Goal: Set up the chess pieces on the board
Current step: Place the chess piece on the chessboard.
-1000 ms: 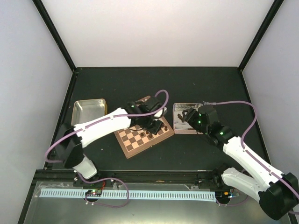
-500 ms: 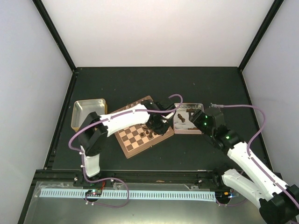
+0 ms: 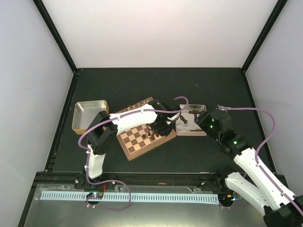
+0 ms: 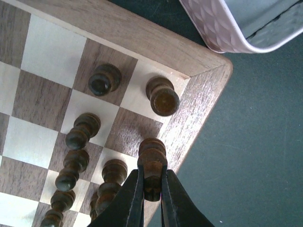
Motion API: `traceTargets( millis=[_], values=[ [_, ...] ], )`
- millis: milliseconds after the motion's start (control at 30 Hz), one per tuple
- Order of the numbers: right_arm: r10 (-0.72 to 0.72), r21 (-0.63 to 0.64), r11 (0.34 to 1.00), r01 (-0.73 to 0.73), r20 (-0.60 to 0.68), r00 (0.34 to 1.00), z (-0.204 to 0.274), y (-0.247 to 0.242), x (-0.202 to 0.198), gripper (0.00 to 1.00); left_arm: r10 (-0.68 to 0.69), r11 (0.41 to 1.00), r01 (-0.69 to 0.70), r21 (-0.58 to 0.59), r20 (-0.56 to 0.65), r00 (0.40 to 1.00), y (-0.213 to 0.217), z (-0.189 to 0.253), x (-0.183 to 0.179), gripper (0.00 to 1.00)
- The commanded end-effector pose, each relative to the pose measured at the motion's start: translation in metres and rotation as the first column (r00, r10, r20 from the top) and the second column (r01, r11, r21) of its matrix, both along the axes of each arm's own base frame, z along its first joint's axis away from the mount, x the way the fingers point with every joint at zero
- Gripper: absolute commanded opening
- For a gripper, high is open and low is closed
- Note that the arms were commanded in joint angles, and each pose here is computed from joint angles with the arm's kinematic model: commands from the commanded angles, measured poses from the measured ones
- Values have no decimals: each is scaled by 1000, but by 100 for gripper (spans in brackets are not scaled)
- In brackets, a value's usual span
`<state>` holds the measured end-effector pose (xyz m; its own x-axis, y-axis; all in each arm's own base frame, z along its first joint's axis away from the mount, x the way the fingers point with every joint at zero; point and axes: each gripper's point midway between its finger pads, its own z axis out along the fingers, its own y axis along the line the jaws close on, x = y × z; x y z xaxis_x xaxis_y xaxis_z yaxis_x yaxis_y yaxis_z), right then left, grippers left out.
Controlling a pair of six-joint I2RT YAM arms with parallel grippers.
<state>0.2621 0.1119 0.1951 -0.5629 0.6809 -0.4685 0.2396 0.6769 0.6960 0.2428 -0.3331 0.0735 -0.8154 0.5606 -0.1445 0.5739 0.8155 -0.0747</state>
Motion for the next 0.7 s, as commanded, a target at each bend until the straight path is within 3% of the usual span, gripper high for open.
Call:
traceTargets(
  millis=[0,267,667],
  values=[
    [-28,-14,999,29,37,999,14,-7,2,63,-5,999,4,32,32,999,0,4,12,8],
    [-28,-13,1000,28,34,999,14,-7,3,63,1,998,-4,64,43,999,5,-2,17,9],
    [-23,-5,1000,23,35,999,16,-6,2,63,-11,999,10,35,38,999,2,6,15,21]
  ],
)
